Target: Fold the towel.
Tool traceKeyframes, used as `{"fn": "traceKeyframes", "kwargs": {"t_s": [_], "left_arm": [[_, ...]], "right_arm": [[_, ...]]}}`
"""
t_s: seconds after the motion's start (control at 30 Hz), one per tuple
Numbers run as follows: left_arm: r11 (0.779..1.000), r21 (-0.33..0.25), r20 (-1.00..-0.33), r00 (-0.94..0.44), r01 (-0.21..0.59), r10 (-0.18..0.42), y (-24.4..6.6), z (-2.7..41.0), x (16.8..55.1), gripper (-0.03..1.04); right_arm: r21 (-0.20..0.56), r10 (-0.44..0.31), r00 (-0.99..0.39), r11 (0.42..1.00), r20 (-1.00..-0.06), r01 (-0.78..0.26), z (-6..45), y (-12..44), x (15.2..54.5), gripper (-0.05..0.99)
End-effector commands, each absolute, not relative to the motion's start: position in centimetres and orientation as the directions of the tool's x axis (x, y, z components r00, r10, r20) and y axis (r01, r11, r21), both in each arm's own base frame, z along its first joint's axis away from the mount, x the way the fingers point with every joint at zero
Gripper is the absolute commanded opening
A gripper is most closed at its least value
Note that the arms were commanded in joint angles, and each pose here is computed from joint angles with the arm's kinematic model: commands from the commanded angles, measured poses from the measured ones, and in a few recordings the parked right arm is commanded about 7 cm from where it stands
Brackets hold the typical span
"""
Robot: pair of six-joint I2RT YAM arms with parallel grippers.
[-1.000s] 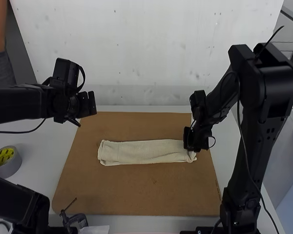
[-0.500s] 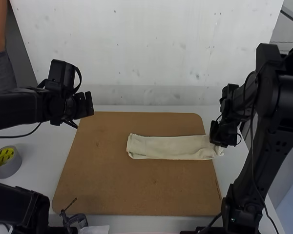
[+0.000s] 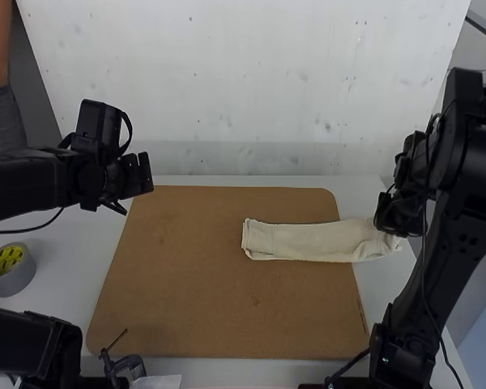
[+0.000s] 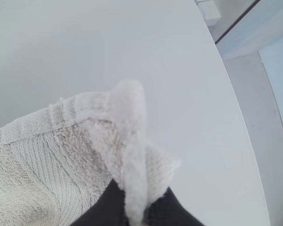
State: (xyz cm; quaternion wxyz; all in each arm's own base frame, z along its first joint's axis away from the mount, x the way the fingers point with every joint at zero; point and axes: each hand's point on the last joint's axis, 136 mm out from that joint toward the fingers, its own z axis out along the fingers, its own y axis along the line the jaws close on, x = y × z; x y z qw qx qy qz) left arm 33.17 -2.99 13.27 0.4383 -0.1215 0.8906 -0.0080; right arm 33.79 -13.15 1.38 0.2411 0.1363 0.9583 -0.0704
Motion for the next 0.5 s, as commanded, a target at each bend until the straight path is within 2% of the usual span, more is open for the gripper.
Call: {"fn": "traceKeyframes", "kwargs": {"t_s": [0.0, 0.17, 0.37, 0.47], "left_arm": [[0.971, -0.103, -0.788, -0.578, -0.217, -0.213, -2.3, 13.3, 33.1, 0.98], [0.972, -0.100, -0.783, -0.586, -0.212, -0.208, -2.4, 13.0, 32.9, 0.98], [0.972, -0.102, -0.782, -0.587, -0.210, -0.208, -2.5, 12.9, 32.9, 0.98], [0.973, -0.101, -0.782, -0.588, -0.210, -0.208, -2.5, 12.7, 32.9, 0.98]], "right_arm": [[-0.070, 0.191, -0.852, 0.964, -0.487, 0.256, 2.0, -11.8, 35.0, 0.02], [-0.037, 0.146, -0.874, 0.982, -0.463, 0.183, 2.3, -5.9, 35.3, 0.02], [-0.060, -0.002, -0.881, 0.998, -0.472, 0.030, 3.9, 4.1, 35.1, 0.02], [-0.068, -0.053, -0.878, 0.997, -0.476, -0.023, 4.6, 8.2, 35.1, 0.02]]}}
